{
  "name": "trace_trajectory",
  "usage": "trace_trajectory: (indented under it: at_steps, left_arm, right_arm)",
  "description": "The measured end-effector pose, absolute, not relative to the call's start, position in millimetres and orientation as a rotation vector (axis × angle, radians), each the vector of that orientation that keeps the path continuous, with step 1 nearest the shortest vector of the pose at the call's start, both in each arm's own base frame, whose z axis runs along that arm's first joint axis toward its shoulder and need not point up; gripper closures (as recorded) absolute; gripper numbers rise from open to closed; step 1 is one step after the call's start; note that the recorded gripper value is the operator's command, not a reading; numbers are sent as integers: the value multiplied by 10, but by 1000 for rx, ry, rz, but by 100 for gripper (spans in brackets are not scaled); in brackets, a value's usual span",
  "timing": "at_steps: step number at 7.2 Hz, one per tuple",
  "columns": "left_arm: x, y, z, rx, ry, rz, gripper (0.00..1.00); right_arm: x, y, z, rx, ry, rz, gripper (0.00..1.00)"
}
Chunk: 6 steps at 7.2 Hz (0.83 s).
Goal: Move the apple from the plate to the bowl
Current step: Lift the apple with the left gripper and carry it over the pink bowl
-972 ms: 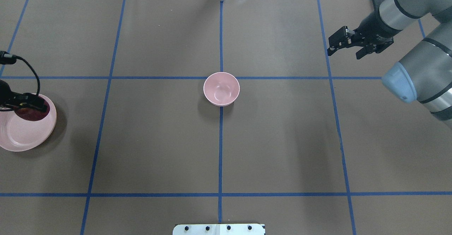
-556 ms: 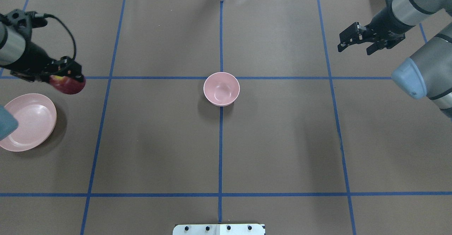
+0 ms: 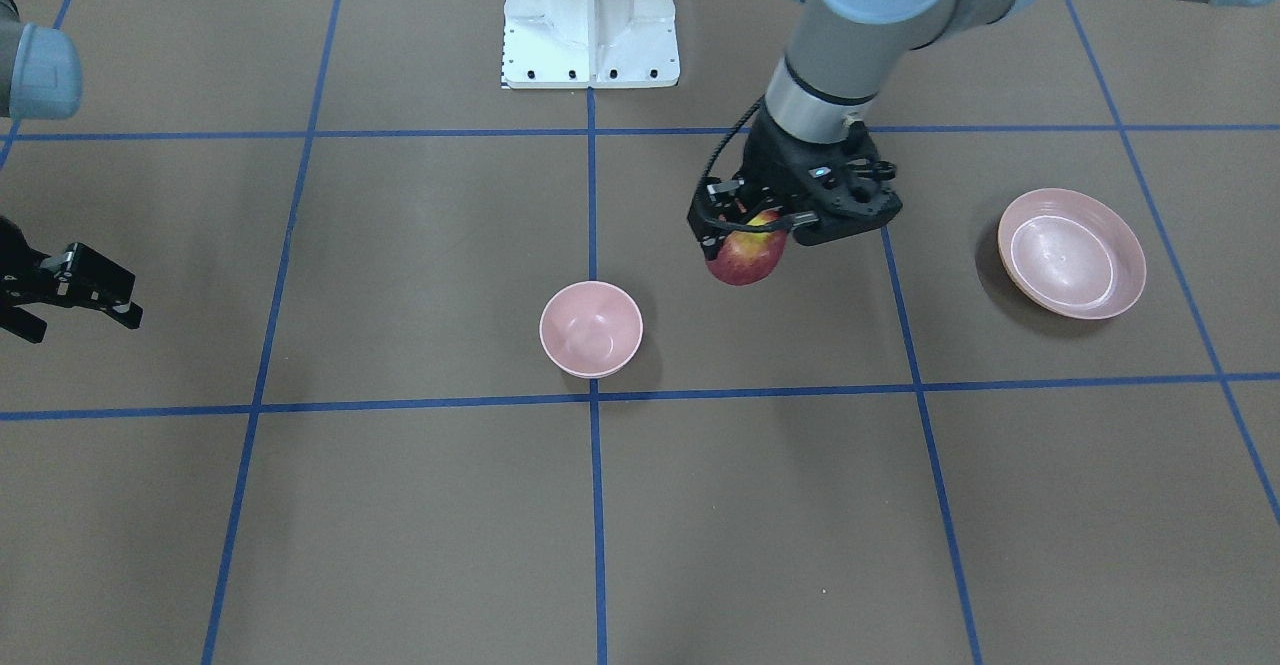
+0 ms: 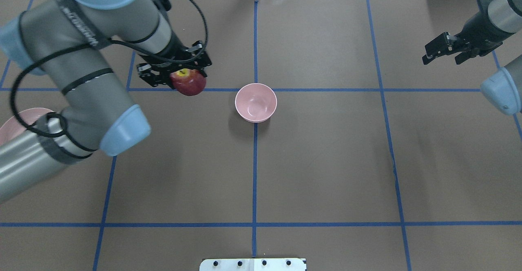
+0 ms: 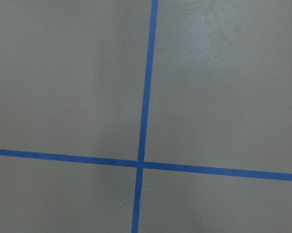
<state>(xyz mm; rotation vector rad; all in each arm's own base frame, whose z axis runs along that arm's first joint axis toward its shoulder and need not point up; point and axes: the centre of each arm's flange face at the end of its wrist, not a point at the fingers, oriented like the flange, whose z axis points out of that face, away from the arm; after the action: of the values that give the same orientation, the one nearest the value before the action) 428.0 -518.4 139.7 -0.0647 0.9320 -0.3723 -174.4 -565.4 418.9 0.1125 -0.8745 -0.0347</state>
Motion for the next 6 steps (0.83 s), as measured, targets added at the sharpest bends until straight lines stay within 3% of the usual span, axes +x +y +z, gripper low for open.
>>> trace_trajectory:
  at_steps: [3,6]
  left_arm:
    - [5221,-5539,1092,-77,910,-417,100]
    - [5835,-5342,1277,-72,893,-418,100]
  right_arm:
    - [-1693,-5639,4249,115,-869,-41,0]
    - [-1689,-5649,4241,117,-868,-41,0]
